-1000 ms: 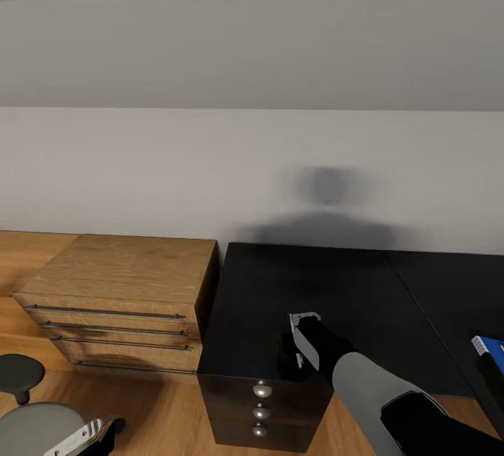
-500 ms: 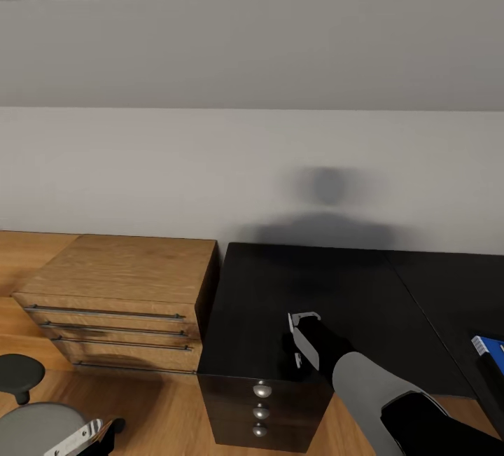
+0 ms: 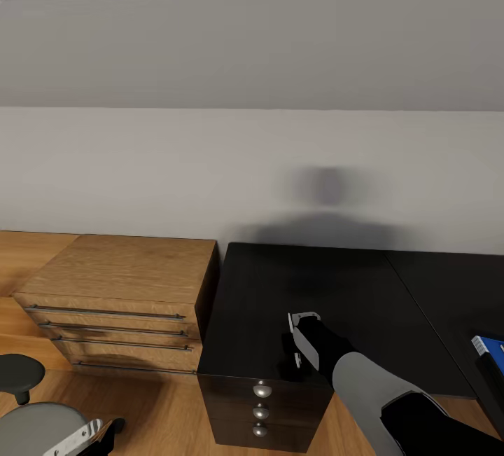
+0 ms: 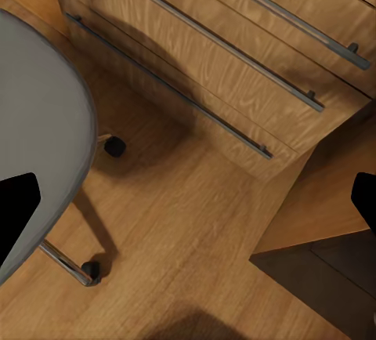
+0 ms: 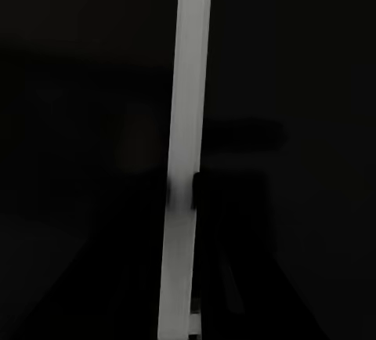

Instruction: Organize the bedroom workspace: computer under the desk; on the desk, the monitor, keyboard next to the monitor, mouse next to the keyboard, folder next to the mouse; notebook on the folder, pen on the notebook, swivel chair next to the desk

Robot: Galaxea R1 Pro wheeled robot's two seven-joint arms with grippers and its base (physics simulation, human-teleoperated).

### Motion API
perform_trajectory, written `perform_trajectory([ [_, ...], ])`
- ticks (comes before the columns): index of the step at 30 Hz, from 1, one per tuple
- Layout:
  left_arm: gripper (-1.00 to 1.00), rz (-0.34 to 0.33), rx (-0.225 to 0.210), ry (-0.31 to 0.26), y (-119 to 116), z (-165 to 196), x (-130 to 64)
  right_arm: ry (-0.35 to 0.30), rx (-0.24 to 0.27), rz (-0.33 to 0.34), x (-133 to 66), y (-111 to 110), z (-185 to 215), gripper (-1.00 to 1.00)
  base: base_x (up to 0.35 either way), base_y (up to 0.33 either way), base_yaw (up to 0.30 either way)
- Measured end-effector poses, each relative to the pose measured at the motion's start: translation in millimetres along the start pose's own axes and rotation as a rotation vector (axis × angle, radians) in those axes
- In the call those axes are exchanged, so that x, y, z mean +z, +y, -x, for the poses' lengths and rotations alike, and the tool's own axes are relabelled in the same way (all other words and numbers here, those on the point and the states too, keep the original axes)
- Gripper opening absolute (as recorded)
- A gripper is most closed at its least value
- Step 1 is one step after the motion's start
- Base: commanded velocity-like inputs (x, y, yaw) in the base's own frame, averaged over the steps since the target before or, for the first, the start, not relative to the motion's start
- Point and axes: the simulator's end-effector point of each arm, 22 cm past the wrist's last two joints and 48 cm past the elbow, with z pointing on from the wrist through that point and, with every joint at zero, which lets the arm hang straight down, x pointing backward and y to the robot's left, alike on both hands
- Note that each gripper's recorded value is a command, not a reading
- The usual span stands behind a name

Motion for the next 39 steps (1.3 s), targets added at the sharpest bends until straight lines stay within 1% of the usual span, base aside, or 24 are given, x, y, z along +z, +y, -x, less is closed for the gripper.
perform_trajectory([
  [8,1.0,0.0,0.001,-0.001,0,0,0.0,-0.002,0.0,0.0,-0.2,0,1,-1.0,0.0,0.0,0.0],
  [13,1.0,0.0,0.002,-0.004,0,5,-4.7,-0.006,0.002,-0.002,-6.6,-2,4,-1.0,0.0,0.0,0.0],
  [17,1.0,0.0,0.003,-0.003,0,7,-8.3,-0.03,0.006,-0.004,-14.8,-6,16,-1.0,0.0,0.0,0.0],
  [20,1.0,0.003,0.006,0.003,1,6,-10.6,-0.069,0.026,-0.006,-25.0,-17,36,-1.0,0.0,0.0,0.0],
  [22,1.0,0.005,0.007,0.006,2,6,-12.3,-0.08,0.043,-0.004,-31.1,-23,44,-1.0,0.0,0.0,0.0],
  [24,1.0,0.007,0.008,0.009,2,6,-14.0,-0.087,0.072,-0.002,-40.9,-35,56,-1.0,0.0,0.0,0.0],
  [25,1.0,0.007,0.008,0.009,2,7,-14.9,-0.088,0.077,-0.001,-44.0,-38,58,-1.0,0.0,0.0,0.0],
  [26,1.0,0.01,0.01,0.016,4,4,-15.5,-0.113,0.085,-0.001,-56.4,-49,75,-1.0,0.0,0.0,0.0],
  [30,1.0,0.015,0.012,0.025,5,2,-18.6,-0.147,0.089,0.006,-72.2,-51,90,-1.0,0.0,0.0,0.0],
  [35,1.0,0.017,0.013,0.028,6,4,-22.8,-0.135,0.085,-0.002,-82.4,-61,91,-1.0,0.0,0.0,0.0],
  [39,1.0,0.017,0.013,0.029,6,6,-26.3,-0.124,0.085,0.001,-90.4,-64,92,-1.0,0.0,0.0,0.0],
])
